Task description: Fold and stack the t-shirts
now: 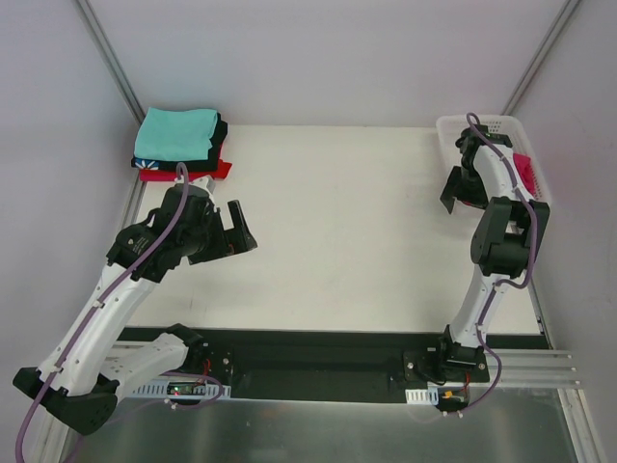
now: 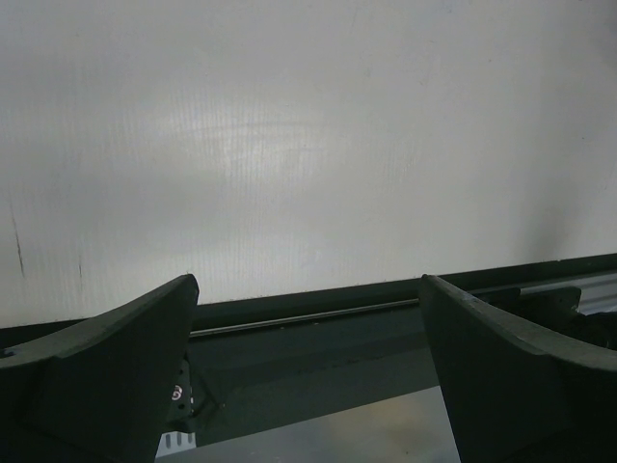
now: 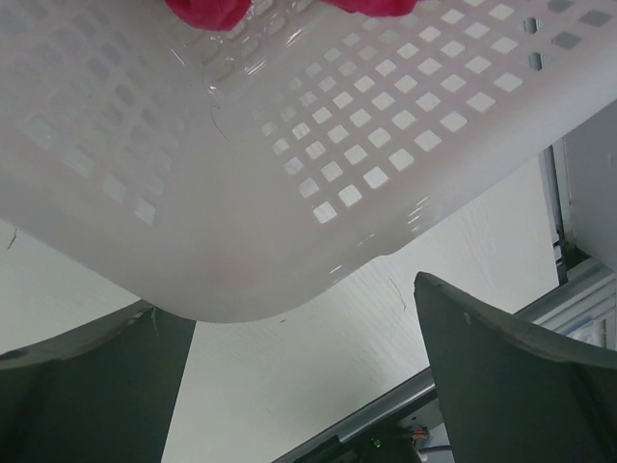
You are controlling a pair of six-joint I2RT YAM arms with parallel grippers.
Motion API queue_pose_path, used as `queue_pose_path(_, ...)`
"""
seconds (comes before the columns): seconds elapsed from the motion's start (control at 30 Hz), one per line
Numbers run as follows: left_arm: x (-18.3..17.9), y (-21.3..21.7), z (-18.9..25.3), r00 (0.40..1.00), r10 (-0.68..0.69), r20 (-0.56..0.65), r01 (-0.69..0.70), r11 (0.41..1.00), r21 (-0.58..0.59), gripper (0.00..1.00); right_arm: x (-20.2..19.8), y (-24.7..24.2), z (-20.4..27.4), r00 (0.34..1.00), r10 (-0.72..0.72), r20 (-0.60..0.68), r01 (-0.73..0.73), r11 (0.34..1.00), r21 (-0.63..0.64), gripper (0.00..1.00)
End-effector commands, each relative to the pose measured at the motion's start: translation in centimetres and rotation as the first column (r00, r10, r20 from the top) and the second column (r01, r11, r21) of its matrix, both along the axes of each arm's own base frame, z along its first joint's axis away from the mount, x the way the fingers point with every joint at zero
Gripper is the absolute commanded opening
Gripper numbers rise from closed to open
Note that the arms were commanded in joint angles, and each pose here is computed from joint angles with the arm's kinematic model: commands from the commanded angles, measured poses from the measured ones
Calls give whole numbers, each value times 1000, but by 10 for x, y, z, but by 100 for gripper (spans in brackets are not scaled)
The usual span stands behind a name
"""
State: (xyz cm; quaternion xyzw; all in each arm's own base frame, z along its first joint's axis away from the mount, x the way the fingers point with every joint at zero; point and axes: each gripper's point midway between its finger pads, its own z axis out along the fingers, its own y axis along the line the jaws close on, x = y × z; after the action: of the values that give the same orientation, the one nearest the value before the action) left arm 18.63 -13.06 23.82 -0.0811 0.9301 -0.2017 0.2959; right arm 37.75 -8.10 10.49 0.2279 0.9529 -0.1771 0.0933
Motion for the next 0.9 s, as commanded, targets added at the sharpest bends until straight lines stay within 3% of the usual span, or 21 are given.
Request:
queue_pose_path(0.0, -1, -1, 10, 999, -31, 22, 31, 1000, 3, 99, -4, -25, 10, 999, -53, -5, 52, 998, -29, 96)
queue_pose_path(0.2, 0, 0, 6, 1000, -24, 15, 24, 1000, 10, 99, -5, -12, 18, 999, -46, 24, 45, 999, 26, 96)
queue_pose_path(0.43, 2, -6, 3, 999, -34, -9, 34, 999, -1, 99, 4, 4, 84, 973, -11, 230, 10, 1000, 8, 96)
queue_pose_path(0.87, -6, -3, 8, 999, -45, 21, 45, 999, -19, 99, 75, -89, 59, 939, -137, 315, 177, 979, -104, 96)
